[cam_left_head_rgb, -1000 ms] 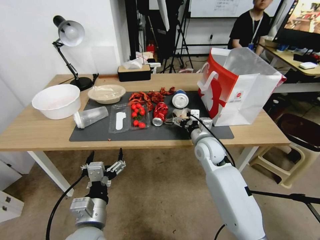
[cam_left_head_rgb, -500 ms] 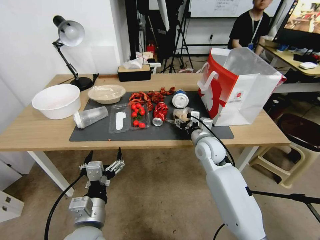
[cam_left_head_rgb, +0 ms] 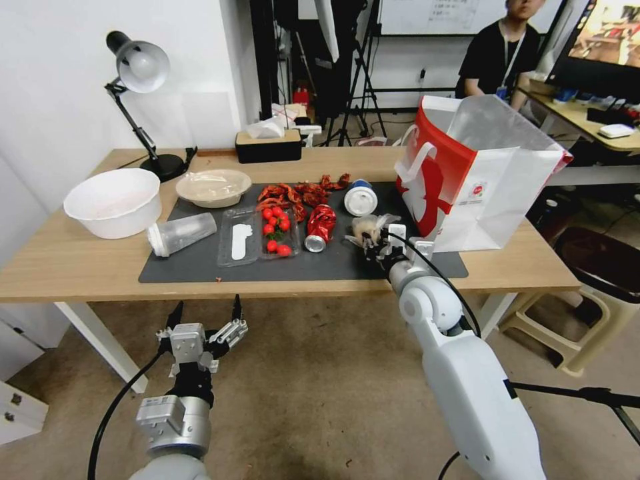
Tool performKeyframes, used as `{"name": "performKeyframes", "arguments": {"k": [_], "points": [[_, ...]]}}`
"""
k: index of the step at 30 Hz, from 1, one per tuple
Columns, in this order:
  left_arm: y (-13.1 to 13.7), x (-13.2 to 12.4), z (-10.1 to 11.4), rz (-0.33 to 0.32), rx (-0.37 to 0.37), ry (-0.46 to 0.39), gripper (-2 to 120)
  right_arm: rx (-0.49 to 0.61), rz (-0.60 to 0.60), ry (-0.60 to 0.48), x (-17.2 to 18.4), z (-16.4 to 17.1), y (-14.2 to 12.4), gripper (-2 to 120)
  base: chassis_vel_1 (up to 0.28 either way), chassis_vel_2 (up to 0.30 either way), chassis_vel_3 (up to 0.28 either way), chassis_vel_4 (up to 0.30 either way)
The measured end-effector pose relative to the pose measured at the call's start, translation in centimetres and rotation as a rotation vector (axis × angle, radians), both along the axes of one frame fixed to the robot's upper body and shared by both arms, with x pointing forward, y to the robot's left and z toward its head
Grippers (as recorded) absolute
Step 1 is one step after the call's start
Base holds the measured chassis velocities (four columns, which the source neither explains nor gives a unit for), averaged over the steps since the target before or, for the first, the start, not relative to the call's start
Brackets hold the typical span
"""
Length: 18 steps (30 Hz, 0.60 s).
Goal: Pick up the trash from the table and place it into the takeout bag.
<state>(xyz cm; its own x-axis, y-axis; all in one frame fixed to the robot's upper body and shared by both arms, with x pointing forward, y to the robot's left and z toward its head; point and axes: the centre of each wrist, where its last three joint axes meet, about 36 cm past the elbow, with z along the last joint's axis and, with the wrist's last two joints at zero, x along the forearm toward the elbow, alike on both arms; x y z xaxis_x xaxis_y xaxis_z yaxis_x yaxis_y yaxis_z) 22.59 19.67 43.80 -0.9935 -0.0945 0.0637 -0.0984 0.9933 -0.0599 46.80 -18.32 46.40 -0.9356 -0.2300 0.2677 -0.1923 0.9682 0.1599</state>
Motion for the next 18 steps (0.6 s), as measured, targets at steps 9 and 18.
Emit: {"name": "performKeyframes", "arguments": {"k": [9, 18], "points": [[0.1, -0.2, 0.4, 0.010, -0.001, -0.013, 100, -0.161, 0.145, -0.326, -2.9, 6.2, -4.3, 5, 0.000, 0.000, 0.000, 0.000], [0.4, -0.2, 0.7, 0.023, 0.003, -0.024, 100, -0.149, 0.119, -0.528, -2.7, 13.3, -7.5, 4, 0.000, 0.000, 0.000, 0.000]]}}
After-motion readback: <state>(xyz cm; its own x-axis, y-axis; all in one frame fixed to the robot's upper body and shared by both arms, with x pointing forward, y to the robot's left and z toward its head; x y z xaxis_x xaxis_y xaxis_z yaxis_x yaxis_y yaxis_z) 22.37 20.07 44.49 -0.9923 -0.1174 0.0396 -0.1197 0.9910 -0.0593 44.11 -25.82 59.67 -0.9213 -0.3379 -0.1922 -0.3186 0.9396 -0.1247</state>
